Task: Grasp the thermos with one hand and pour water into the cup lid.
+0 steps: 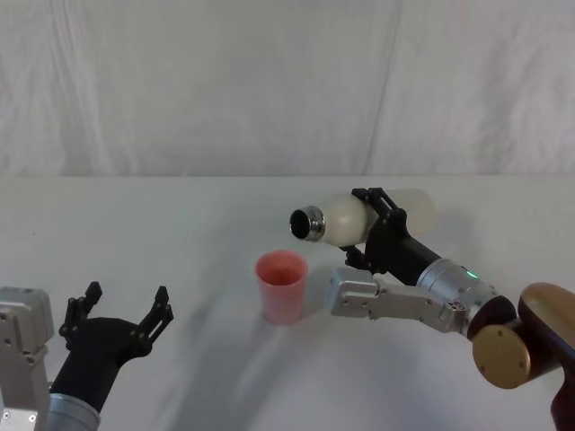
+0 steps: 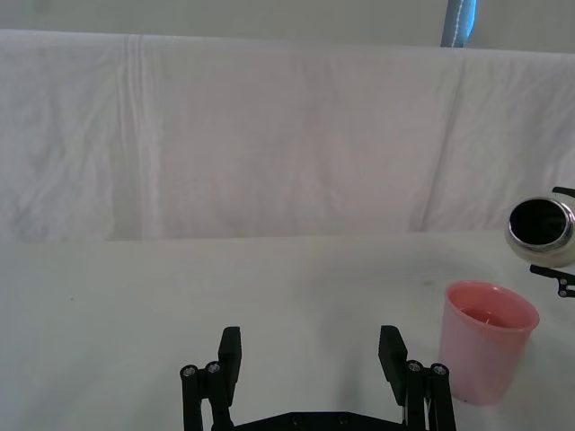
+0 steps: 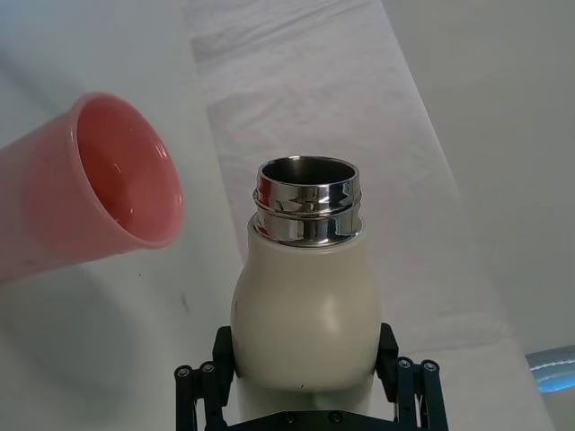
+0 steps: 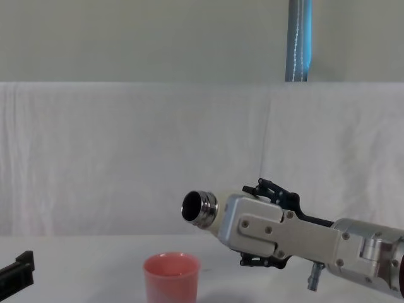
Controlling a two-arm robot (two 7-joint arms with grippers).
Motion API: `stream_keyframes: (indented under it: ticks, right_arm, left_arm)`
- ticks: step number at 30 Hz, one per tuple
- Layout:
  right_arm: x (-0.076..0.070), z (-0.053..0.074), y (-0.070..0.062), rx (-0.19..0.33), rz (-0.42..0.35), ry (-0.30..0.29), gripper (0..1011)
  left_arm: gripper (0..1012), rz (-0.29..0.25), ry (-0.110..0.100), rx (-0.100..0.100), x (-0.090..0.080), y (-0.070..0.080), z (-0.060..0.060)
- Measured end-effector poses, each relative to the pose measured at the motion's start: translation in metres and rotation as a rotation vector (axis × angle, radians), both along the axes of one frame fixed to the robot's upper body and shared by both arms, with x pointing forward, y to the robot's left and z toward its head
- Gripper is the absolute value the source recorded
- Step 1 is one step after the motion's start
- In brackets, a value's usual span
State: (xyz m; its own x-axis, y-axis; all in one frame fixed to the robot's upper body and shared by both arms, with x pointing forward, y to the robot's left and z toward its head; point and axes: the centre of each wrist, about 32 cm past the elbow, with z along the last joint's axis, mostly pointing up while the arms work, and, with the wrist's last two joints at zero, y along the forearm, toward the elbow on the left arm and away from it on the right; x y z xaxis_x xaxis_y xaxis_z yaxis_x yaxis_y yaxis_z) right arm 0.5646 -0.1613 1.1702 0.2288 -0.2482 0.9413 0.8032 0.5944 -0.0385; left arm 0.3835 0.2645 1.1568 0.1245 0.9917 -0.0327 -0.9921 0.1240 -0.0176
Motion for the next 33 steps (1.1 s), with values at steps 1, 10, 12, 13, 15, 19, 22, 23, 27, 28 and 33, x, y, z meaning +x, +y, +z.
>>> stream_keyframes:
  ticks: [1, 10, 12, 13, 15, 19, 22, 23, 27, 28, 33]
  right_arm:
    - [0.0005, -0.0001, 0.0002, -0.006, 0.000, -0.004, 951]
    - [0.0032, 0.0006, 0.0000, -0.034, -0.003, -0.027, 951]
    - [0.0037, 0.0007, 0.0001, -0.036, -0.003, -0.028, 951]
    - [0.0041, 0.0007, 0.0001, -0.038, -0.004, -0.030, 951]
    - [0.0044, 0.0007, 0.0003, -0.040, -0.003, -0.032, 951]
    - [0.0047, 0.0008, 0.0007, -0.045, -0.003, -0.035, 951]
    - [0.0051, 0.0007, 0.0008, -0.048, -0.003, -0.038, 951]
    - [0.0053, 0.0007, 0.0009, -0.051, -0.004, -0.041, 951]
    - [0.0057, 0.0013, 0.0013, -0.058, -0.003, -0.050, 951]
    - [0.0057, 0.0013, 0.0013, -0.058, -0.003, -0.050, 951]
    - [0.0064, 0.0020, 0.0008, -0.066, -0.004, -0.060, 951]
  left_arm:
    - [1001, 0.000, 0.000, 0.000, 0.0000, 0.0000, 0.0000]
    - [1001, 0.000, 0.000, 0.000, 0.0000, 0.0000, 0.0000]
    - [1001, 0.000, 0.000, 0.000, 0.0000, 0.0000, 0.0000]
    - [1001, 0.000, 0.000, 0.000, 0.0000, 0.0000, 0.0000]
    - [1001, 0.000, 0.000, 0.000, 0.0000, 0.0000, 0.0000]
    - [1001, 0.000, 0.000, 0.000, 0.0000, 0.0000, 0.0000]
    - [1001, 0.000, 0.000, 0.000, 0.0000, 0.0000, 0.0000]
    - [1001, 0.000, 0.000, 0.000, 0.0000, 0.0000, 0.0000]
    - [1001, 0.000, 0.000, 0.000, 0.0000, 0.0000, 0.0000]
    - [1001, 0.000, 0.000, 0.000, 0.0000, 0.0000, 0.0000]
    - [1001, 0.000, 0.000, 0.000, 0.0000, 0.0000, 0.0000]
